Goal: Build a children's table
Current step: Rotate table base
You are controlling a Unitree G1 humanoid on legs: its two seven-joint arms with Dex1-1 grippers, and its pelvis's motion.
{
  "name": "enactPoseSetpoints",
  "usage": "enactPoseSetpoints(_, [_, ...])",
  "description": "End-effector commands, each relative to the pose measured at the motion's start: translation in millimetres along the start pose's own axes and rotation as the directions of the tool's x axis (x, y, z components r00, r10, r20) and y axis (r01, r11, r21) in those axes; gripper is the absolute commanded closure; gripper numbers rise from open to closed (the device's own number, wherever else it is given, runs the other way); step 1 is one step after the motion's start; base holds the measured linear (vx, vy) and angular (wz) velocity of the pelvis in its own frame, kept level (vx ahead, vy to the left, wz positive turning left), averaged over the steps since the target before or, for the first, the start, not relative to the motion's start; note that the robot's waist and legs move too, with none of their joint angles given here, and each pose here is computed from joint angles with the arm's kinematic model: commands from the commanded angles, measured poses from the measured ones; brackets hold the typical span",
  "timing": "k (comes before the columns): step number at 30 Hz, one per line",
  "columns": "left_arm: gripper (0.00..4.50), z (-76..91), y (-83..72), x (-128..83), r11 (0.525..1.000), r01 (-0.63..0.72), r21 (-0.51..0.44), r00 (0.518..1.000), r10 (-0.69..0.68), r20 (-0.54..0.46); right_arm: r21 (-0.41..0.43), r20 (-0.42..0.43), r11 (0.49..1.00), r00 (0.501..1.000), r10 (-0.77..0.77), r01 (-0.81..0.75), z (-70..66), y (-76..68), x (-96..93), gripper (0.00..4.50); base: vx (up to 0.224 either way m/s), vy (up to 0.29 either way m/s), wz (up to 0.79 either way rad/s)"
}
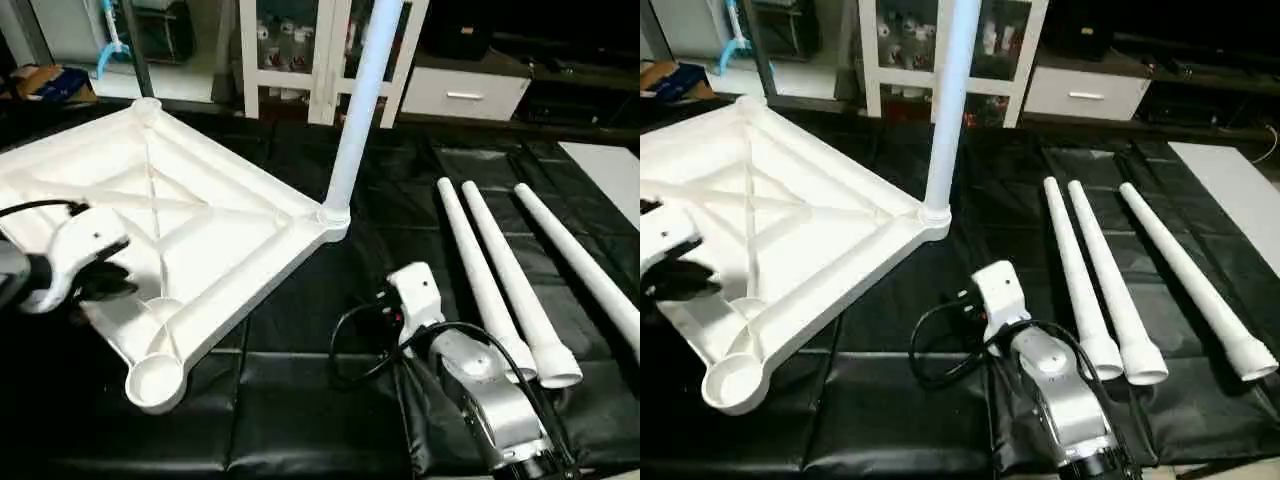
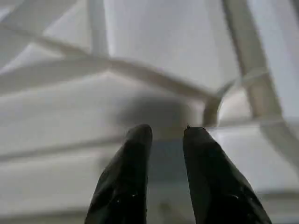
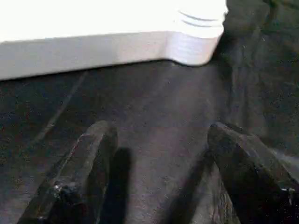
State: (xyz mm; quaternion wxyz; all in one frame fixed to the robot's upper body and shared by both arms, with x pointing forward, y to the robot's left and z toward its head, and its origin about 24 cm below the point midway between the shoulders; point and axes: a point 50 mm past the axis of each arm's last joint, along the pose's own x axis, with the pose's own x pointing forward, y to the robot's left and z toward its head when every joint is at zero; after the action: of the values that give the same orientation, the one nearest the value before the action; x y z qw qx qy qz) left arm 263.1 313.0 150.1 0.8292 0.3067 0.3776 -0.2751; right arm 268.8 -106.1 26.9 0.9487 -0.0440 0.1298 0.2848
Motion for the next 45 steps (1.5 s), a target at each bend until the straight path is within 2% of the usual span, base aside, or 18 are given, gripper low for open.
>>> enactPoseSetpoints(1, [3.16, -2.1, 7.4, -12.1, 0.999, -0.039, 0.0, 0.999, 0.039, -0.011, -0.016, 0.03, 1.0, 1.0, 0.009, -0.009, 7.4, -2.7, -1.4, 1.06, 0.0, 0.0, 0.0])
enactPoseSetpoints(3, [3.16, -15.5, 14.4, -23.1, 0.997, -0.078, -0.009, 0.993, 0.077, -0.09, -0.014, 0.031, 1.0, 0.999, 0.012, -0.011, 7.4, -2.5, -2.4, 1.06, 0.0, 0.0, 0.0])
enactPoseSetpoints(4, [3.16, -15.5, 14.4, -23.1, 0.997, -0.078, -0.009, 0.993, 0.077, -0.09, -0.014, 0.031, 1.0, 0.999, 0.012, -0.011, 7.4, -2.5, -2.4, 1.06, 0.0, 0.0, 0.0])
enactPoseSetpoints(5, [3.16, -26.5, 19.1, -30.9, 0.994, -0.107, -0.01, 0.982, 0.104, -0.157, -0.014, 0.031, 1.0, 0.999, 0.019, -0.019, 6.9, -1.6, -3.2, 1.06, 0.0, 0.0, 0.0])
enactPoseSetpoints(10, [3.16, -36.4, 20.7, -36.1, 0.992, -0.123, -0.014, 0.968, 0.117, -0.224, -0.014, 0.032, 0.999, 0.999, 0.037, -0.036, 6.3, 0.0, -3.8, 1.06, 0.0, 0.0, 0.0])
enactPoseSetpoints(13, [3.16, -43.0, 18.3, -33.4, 0.994, -0.113, -0.005, 0.957, 0.107, -0.271, -0.014, 0.032, 0.999, 0.999, 0.042, -0.042, 6.4, 0.3, -3.9, 1.06, 0.0, 0.0, 0.0])
enactPoseSetpoints(14, [3.16, -47.5, 13.3, -27.3, 0.997, -0.082, 0.004, 0.951, 0.079, -0.299, -0.014, 0.033, 0.999, 0.998, 0.047, -0.046, 6.5, 0.6, -3.9, 1.06, 0.0, 0.0, 0.0])
enactPoseSetpoints(19, [3.16, -43.6, 0.4, -11.5, 1.0, -0.004, -0.001, 0.967, 0.004, -0.254, -0.015, 0.035, 0.999, 0.998, 0.052, -0.051, 7.1, 1.0, -3.9, 1.06, 0.0, 0.0, 0.0])
enactPoseSetpoints(25, [3.16, -26.8, -16.8, 9.5, 0.995, 0.094, 0.025, 0.982, -0.089, -0.168, -0.018, 0.041, 0.998, 0.998, 0.057, -0.056, 9.1, 1.4, -3.8, 1.06, 0.0, 0.0, 0.0])
enactPoseSetpoints(26, [3.16, -17.7, -24.3, 18.1, 0.99, 0.133, 0.048, 0.983, -0.126, -0.133, -0.018, 0.043, 0.998, 0.998, 0.053, -0.052, 9.5, 0.2, -4.1, 1.06, 0.0, 0.0, 0.0])
enactPoseSetpoints(28, [3.16, -11.7, -28.7, 22.5, 0.986, 0.155, 0.058, 0.983, -0.148, -0.108, -0.017, 0.045, 0.999, 0.998, 0.05, -0.049, 9.7, -0.5, -4.4, 1.06, 0.0, 0.0, 0.0])
enactPoseSetpoints(30, [3.16, 2.0, -37.9, 28.9, 0.977, 0.195, 0.082, 0.98, -0.191, -0.054, -0.015, 0.049, 0.999, 0.998, 0.042, -0.041, 10.6, -1.9, -4.5, 1.06, 0.0, 0.0, 0.0])
enactPoseSetpoints(33, [3.16, 11.0, -44.3, 32.4, 0.971, 0.22, 0.091, 0.975, -0.22, -0.017, -0.015, 0.051, 0.999, 0.998, 0.038, -0.037, 10.9, -2.4, -4.6, 1.06, 0.0, 0.0, 0.0])
enactPoseSetpoints(36, [3.16, 32.8, -62.8, 46.5, 0.95, 0.282, 0.136, 0.955, -0.291, 0.058, -0.02, 0.054, 1.0, 0.998, 0.015, -0.014, 11.7, -6.0, -5.1, 1.06, 0.0, 0.0, 0.0])
enactPoseSetpoints(38, [3.16, 38.0, -66.3, 50.9, 0.947, 0.286, 0.145, 0.952, -0.298, 0.072, -0.021, 0.055, 1.0, 0.998, 0.001, 0.0, 12.1, -8.2, -5.3, 1.06, 0.0, 0.0, 0.0])
enactPoseSetpoints(41, [3.16, 49.1, -75.1, 60.3, 0.94, 0.3, 0.161, 0.941, -0.32, 0.11, -0.027, 0.054, 0.997, 0.996, -0.076, 0.078, 12.8, -18.7, -5.6, 1.06, 0.0, 0.0, 0.0])
enactPoseSetpoints(43, [3.16, 60.0, -87.0, 72.8, 0.933, 0.314, 0.177, 0.931, -0.339, 0.135, -0.007, 0.058, 0.98, 0.978, -0.199, 0.2, 15.0, -36.4, -7.4, 1.06, 0.0, 0.0, 0.0])
enactPoseSetpoints(45, [3.16, 66.1, -95.4, 79.1, 0.926, 0.327, 0.191, 0.923, -0.356, 0.145, 0.008, 0.061, 0.97, 0.968, -0.243, 0.243, 16.8, -44.8, -9.4, 1.06, 0.0, 0.0, 0.0])
